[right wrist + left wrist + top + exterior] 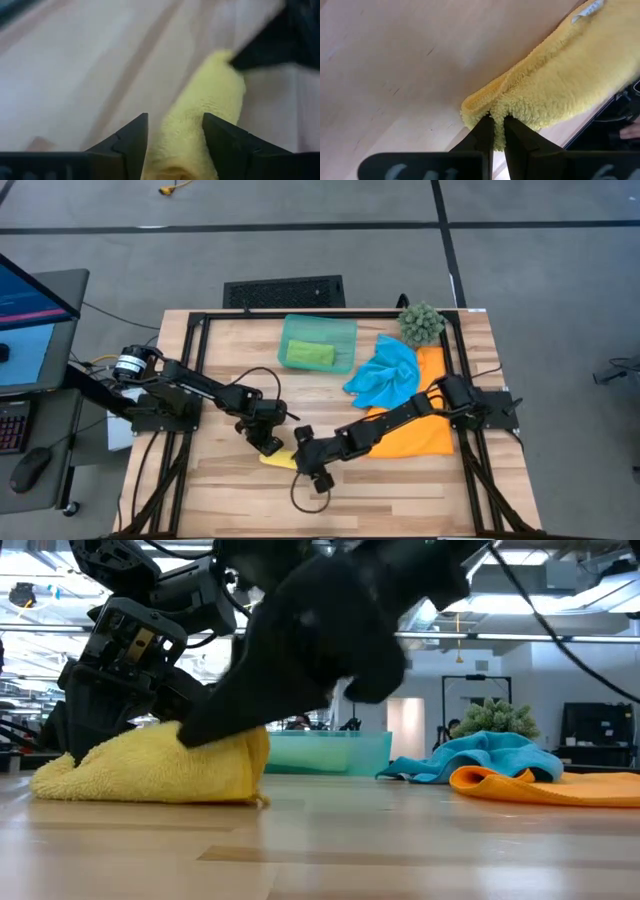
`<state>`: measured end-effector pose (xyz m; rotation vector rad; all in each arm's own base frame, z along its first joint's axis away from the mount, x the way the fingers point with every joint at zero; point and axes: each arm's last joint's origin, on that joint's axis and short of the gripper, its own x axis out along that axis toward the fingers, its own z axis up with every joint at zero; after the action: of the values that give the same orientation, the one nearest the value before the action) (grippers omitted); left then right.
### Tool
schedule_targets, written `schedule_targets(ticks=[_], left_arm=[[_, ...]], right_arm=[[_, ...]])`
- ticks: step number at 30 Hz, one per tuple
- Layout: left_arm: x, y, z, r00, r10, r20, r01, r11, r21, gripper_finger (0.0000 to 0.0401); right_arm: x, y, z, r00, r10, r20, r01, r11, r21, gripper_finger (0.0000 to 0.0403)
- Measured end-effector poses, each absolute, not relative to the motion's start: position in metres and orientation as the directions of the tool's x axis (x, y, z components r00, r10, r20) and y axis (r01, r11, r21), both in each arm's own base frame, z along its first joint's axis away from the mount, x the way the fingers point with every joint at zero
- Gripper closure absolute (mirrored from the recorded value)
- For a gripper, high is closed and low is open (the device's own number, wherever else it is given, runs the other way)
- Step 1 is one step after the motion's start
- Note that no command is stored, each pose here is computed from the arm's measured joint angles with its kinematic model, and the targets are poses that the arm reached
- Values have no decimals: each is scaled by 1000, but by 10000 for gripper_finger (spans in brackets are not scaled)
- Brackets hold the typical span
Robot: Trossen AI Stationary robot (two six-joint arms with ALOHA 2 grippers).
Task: Roll microfiber towels into tight, uniform cylinder then place into a basket
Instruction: Roll the yellow microfiber cloth
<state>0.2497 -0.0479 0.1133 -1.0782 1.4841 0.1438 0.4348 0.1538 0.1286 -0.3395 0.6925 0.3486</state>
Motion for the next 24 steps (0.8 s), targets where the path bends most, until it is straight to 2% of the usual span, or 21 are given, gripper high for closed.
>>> schedule_targets(ticks=[3, 15, 24], left_arm=[[250, -48, 113, 168, -524, -835, -672, 559, -486, 388], [250, -48, 113, 171, -524, -834, -652, 574, -494, 387], [250, -48, 113, 176, -517, -838, -621, 602, -502, 345]], right_arm=[[435, 145, 116, 678, 170, -715, -371, 919, -133, 189], [433, 137, 109, 631, 145, -762, -300, 951, -68, 192], [434, 135, 94, 606, 131, -785, -279, 959, -55, 247]])
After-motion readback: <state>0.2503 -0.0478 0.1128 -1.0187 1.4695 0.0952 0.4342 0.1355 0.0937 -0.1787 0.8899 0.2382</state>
